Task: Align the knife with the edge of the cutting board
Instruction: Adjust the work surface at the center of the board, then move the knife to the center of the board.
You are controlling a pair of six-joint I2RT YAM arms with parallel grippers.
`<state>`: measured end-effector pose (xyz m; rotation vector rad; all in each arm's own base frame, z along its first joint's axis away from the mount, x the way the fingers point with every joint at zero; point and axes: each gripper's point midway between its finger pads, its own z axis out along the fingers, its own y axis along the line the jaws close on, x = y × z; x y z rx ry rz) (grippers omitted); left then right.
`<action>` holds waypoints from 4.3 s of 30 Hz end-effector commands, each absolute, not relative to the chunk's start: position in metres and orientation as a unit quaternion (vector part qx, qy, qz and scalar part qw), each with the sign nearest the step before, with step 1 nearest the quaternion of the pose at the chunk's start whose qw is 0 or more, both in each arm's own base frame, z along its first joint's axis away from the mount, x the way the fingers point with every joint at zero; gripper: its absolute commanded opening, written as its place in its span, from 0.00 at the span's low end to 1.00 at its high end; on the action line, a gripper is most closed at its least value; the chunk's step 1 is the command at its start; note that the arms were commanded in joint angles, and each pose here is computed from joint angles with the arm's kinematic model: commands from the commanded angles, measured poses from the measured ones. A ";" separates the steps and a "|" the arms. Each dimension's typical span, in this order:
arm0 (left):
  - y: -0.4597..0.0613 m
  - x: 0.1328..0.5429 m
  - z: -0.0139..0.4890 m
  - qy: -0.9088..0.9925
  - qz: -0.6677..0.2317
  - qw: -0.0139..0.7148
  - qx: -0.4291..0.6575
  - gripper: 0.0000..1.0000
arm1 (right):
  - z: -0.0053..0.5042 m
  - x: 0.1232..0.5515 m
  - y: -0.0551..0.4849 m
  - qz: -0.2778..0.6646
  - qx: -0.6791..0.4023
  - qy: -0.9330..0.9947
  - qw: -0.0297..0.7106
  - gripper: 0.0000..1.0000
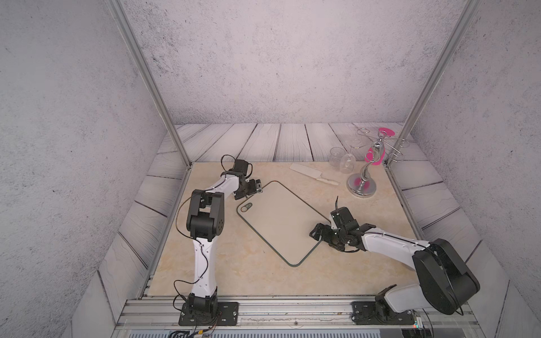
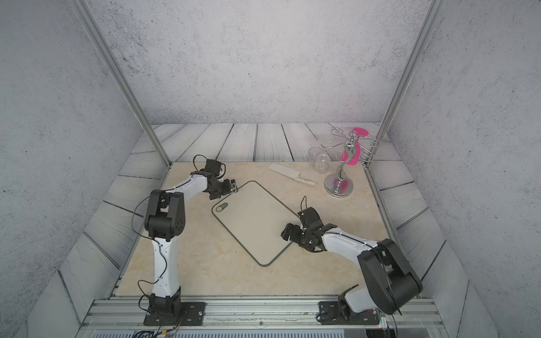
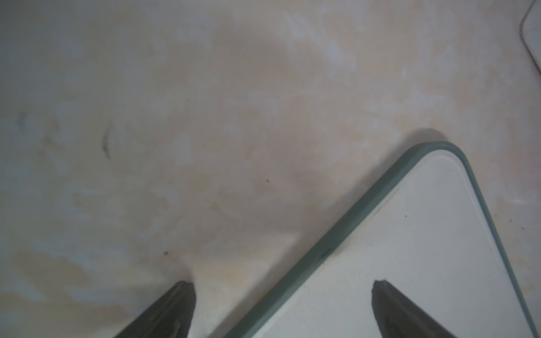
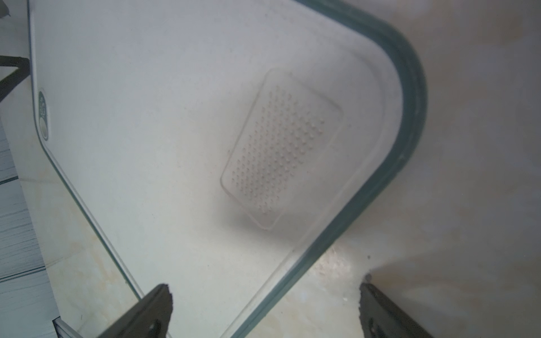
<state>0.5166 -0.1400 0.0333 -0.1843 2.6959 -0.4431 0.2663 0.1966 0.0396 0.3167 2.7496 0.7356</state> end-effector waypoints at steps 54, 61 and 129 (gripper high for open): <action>-0.094 0.327 0.036 0.965 -0.121 0.142 -0.186 1.00 | 0.042 0.365 0.270 0.258 -0.044 0.960 0.096 0.99; -0.090 0.322 0.039 0.964 -0.117 0.148 -0.189 1.00 | 0.039 0.370 0.272 0.250 -0.051 0.962 0.094 0.99; -0.095 0.310 0.158 0.942 -0.117 0.299 -0.100 1.00 | 0.043 0.581 0.169 0.063 -0.136 0.950 0.273 0.99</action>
